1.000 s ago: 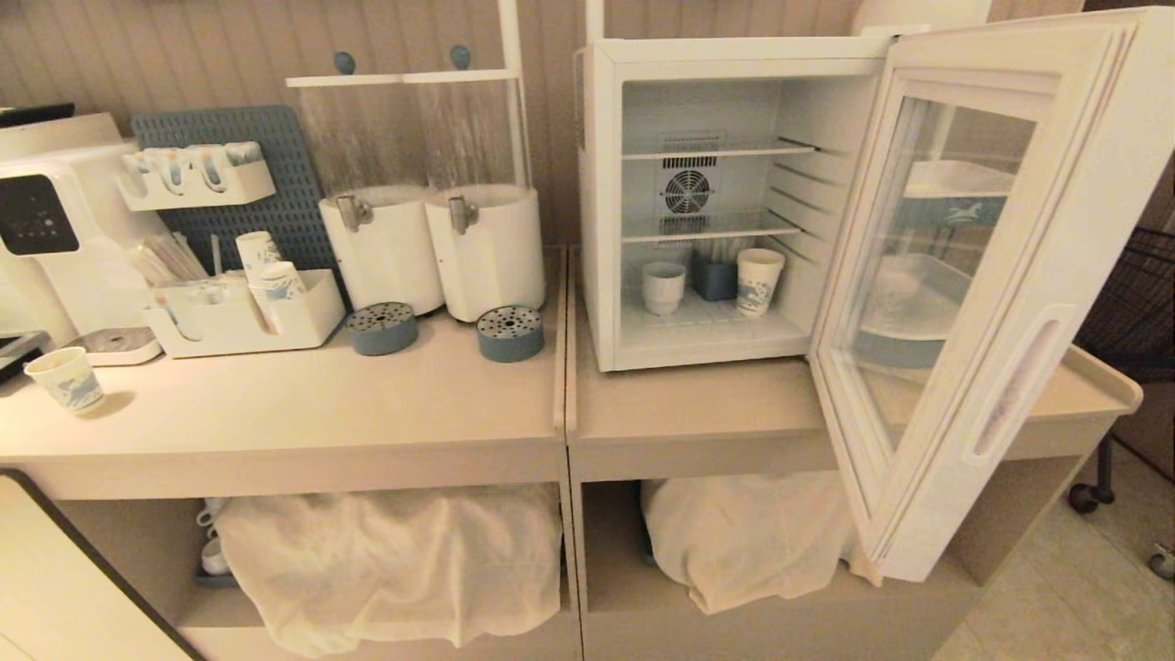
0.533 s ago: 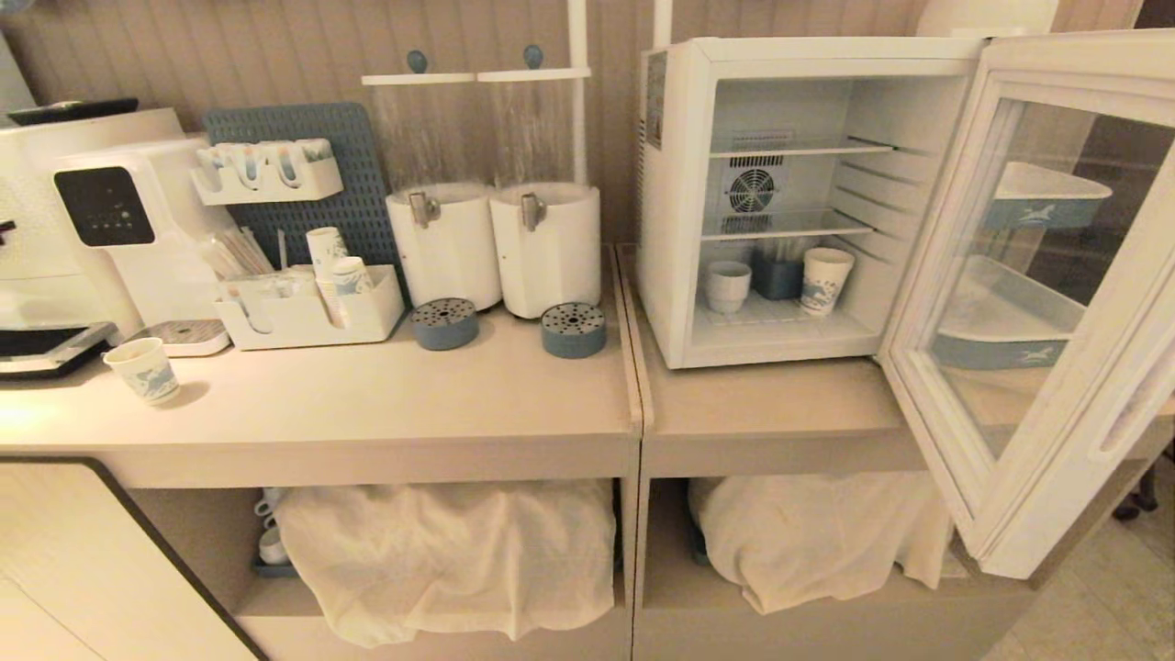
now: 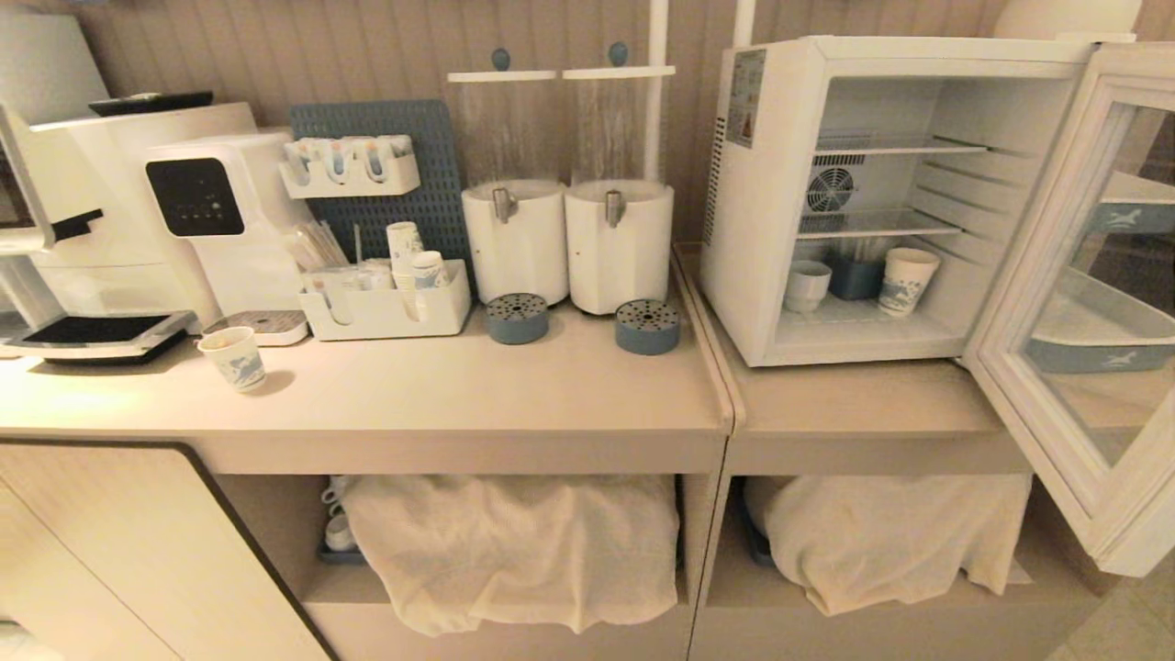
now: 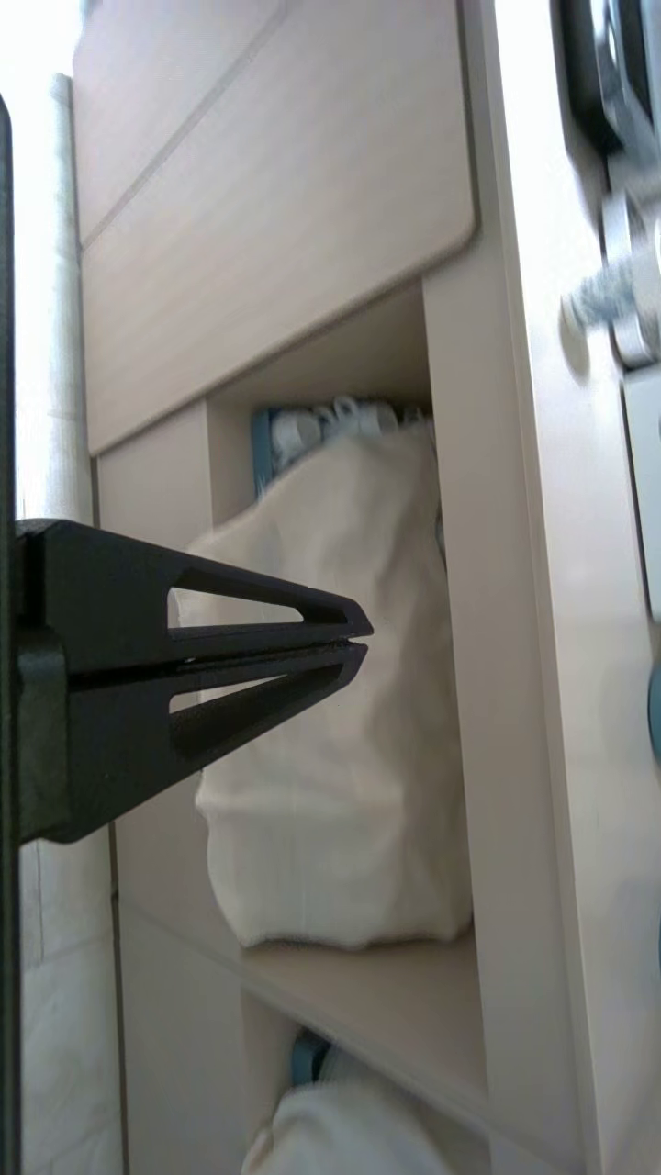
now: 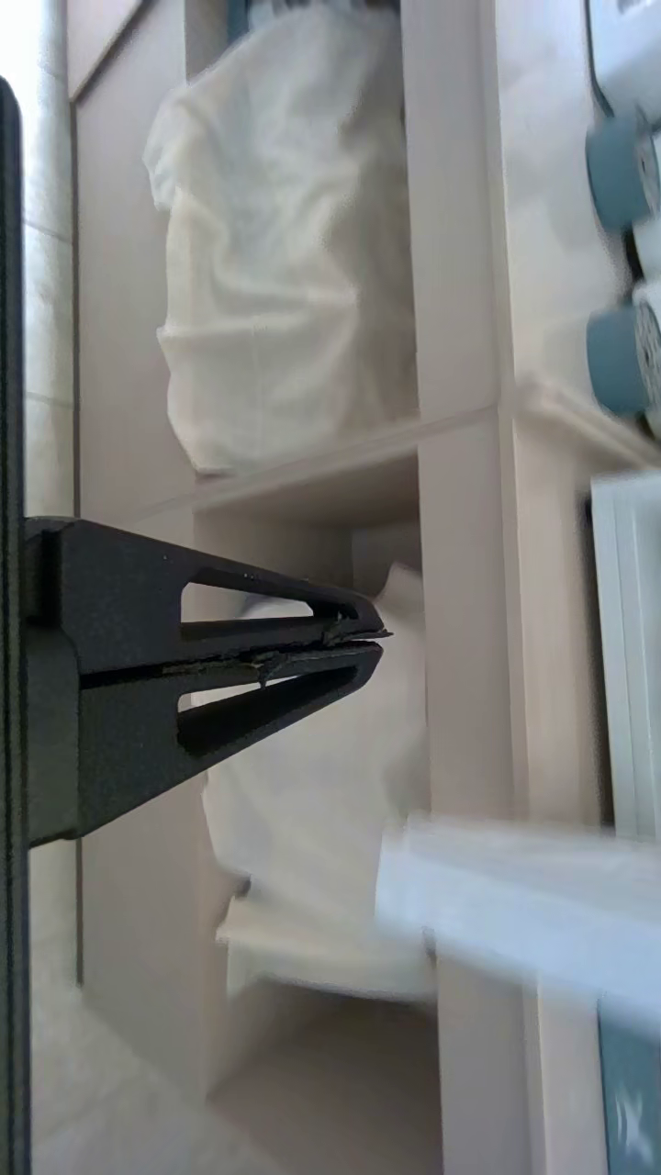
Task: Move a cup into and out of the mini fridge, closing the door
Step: Take the ceramic cup out of the freezer
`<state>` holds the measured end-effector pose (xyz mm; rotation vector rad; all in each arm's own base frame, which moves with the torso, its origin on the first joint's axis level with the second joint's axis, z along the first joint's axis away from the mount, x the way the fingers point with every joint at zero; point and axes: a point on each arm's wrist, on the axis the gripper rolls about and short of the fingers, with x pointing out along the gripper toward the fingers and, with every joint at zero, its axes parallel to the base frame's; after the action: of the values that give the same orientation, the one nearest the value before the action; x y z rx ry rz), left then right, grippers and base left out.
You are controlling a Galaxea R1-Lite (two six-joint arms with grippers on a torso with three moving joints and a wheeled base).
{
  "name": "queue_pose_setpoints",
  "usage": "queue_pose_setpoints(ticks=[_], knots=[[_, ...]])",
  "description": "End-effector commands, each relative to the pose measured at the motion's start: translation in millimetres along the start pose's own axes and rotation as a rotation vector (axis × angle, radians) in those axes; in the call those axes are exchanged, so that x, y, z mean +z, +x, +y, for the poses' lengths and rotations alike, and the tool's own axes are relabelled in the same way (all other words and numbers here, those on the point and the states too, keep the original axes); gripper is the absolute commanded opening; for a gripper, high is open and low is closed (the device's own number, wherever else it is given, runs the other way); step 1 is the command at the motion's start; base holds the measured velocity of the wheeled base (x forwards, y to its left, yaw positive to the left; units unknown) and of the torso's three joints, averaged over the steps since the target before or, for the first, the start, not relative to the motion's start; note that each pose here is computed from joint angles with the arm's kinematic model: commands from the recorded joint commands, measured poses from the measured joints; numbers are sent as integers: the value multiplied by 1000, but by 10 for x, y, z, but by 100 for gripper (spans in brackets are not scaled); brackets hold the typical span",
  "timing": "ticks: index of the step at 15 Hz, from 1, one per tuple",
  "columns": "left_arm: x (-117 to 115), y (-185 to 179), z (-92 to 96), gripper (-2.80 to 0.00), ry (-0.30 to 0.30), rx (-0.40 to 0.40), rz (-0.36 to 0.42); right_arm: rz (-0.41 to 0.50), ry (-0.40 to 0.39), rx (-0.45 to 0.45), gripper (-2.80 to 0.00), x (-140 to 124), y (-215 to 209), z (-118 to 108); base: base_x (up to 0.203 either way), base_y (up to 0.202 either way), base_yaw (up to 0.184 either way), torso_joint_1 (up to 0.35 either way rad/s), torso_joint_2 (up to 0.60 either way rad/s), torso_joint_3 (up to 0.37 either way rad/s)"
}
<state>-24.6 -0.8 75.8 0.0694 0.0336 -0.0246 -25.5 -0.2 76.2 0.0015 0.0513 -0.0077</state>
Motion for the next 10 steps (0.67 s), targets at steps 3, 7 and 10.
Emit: queue_pose_setpoints(ticks=[3, 7, 10], knots=[[3, 1, 0, -280, 1, 0, 0, 1, 0, 0, -280, 0, 0, 0, 0, 75, 11, 0, 1, 0], [4, 0, 0, -280, 4, -1, -1, 1, 0, -2, -280, 0, 0, 0, 0, 0, 0, 0, 0, 0], [4, 0, 0, -280, 2, -1, -1, 1, 0, 0, -280, 0, 0, 0, 97, 0, -2, 0, 0, 3]])
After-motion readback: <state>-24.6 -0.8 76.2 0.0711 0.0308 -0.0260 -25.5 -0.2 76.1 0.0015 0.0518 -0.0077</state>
